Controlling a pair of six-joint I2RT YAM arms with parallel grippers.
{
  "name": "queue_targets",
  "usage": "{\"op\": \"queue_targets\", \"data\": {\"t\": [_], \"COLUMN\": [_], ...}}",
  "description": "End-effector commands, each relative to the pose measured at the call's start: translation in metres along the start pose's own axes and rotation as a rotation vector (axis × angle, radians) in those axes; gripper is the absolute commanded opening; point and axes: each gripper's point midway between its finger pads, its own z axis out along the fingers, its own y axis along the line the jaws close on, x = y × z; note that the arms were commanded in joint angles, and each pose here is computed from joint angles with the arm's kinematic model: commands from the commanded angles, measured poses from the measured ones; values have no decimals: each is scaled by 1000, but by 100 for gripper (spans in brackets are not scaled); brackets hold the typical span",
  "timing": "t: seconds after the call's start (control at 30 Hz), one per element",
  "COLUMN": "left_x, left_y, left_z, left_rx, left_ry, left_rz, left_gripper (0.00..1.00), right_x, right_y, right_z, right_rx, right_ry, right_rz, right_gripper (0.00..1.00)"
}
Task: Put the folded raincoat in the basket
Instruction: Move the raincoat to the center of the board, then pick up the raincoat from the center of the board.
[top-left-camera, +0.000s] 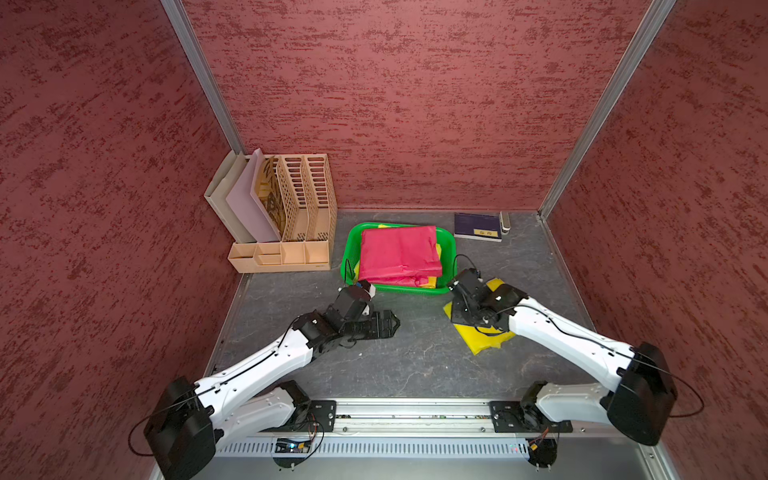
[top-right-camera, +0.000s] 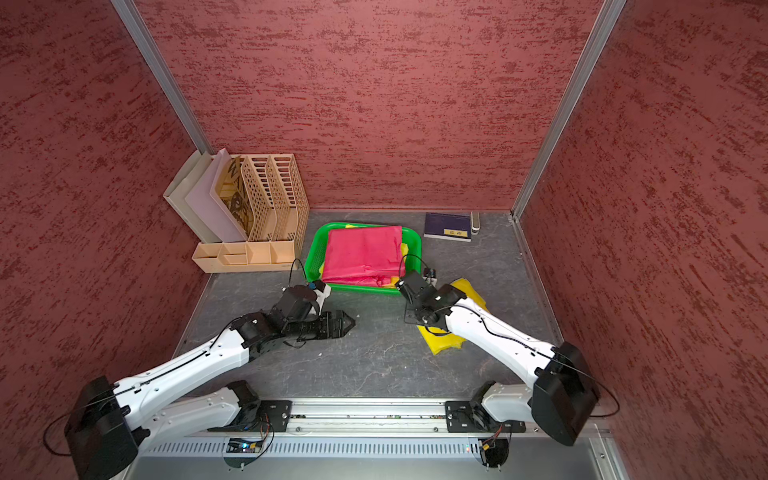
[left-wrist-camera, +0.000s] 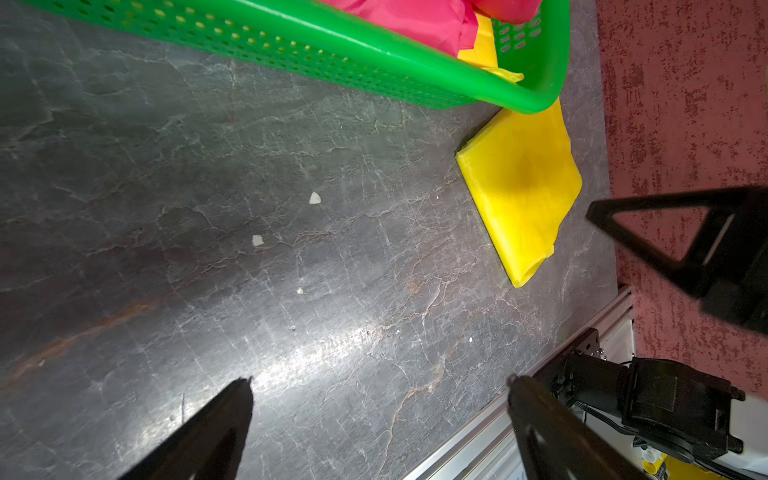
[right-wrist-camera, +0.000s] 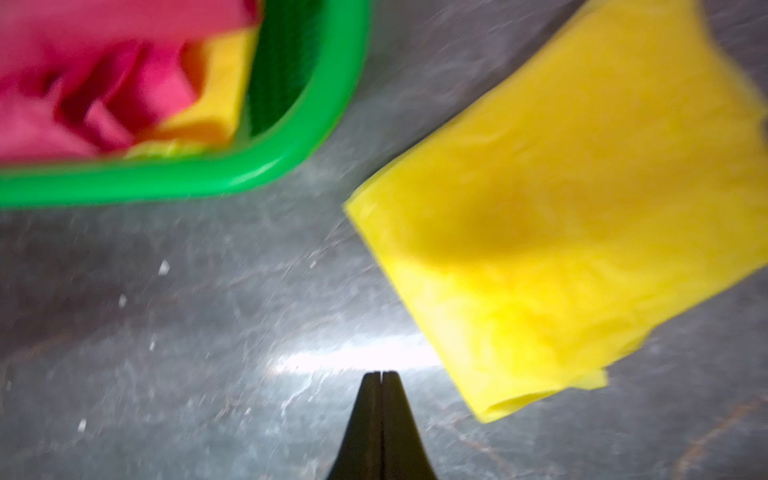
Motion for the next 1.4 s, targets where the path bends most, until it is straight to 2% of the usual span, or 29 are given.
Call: {"op": "queue_targets", "data": {"t": [0.0,0.33,0.53,0.77,0.93,1.07,1.23,1.27,1.3,1.37], "left_x": [0,2,-1,-6,-5,1,13,17,21,30], "left_y": [-2,1,3,7,14,20,27,26,26,22], "left_z": [3,7,6,11,13,13,10,10,9,10], "left_rx": [8,-19,-40,-73,-109,-116,-85,-66,-42,12], "left_ry": [-1,20,15,8,16,26,31,34,37,52], "left_rz": [-7,5,32,22,6,-12,-57,-71,-84,-108], "left_gripper": [100,100,100,100,100,100,100,100,100,100], "right_x": [3,-11,14,46,76,94,85,76,67,50], "right_y": [-47,-49,-45,-29,11,67,127,132,132,122], "right_z": [16,70,99,102,92,79,45,34,22,2], "right_rx": [230,224,200,190,107,-37,-240,-270,-280,-257], "right_ry": [68,135,211,250,268,283,233,207,170,107], "right_rz": [-105,-93,-74,-81,-60,-40,-25,-35,-54,-108], "right_gripper": [0,0,0,0,0,0,0,5,15,44]}}
